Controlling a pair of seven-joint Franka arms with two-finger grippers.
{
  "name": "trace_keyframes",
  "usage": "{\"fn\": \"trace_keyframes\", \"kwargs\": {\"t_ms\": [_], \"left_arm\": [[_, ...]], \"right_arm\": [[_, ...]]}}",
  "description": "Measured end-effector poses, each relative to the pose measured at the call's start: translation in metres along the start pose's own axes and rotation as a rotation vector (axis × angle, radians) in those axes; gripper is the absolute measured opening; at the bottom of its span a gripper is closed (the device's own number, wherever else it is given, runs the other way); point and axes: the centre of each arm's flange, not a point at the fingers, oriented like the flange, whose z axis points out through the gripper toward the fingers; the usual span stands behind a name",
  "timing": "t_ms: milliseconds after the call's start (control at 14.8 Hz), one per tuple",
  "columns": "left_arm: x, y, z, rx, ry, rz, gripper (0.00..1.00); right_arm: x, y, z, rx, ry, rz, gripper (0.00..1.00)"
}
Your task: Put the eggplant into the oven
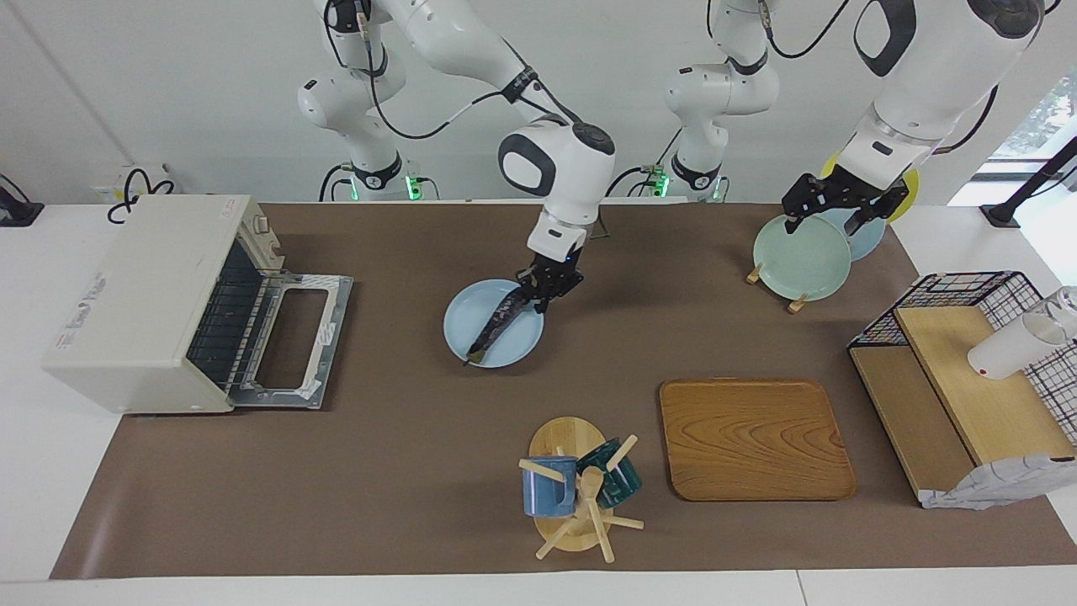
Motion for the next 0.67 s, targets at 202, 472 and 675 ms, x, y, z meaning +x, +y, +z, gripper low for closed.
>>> {"fn": "trace_keyframes", "kwargs": {"t_ms": [202, 472, 675], "left_arm": [[-0.001, -0.003, -0.002, 0.0, 0.003, -0.005, 1.0], [-0.001, -0.003, -0.002, 0.0, 0.003, -0.006, 1.0], [-0.001, -0.003, -0.002, 0.0, 0.003, -0.006, 1.0]], "right_arm": [[0.012, 0.085, 0.007, -0.035, -0.066, 0.099, 0.02], [0.003, 0.161, 0.025, -0.07, -0.161, 0.158, 0.02], [0.001, 0.211, 0.042, -0.087, -0.229, 0.194, 0.02]]}}
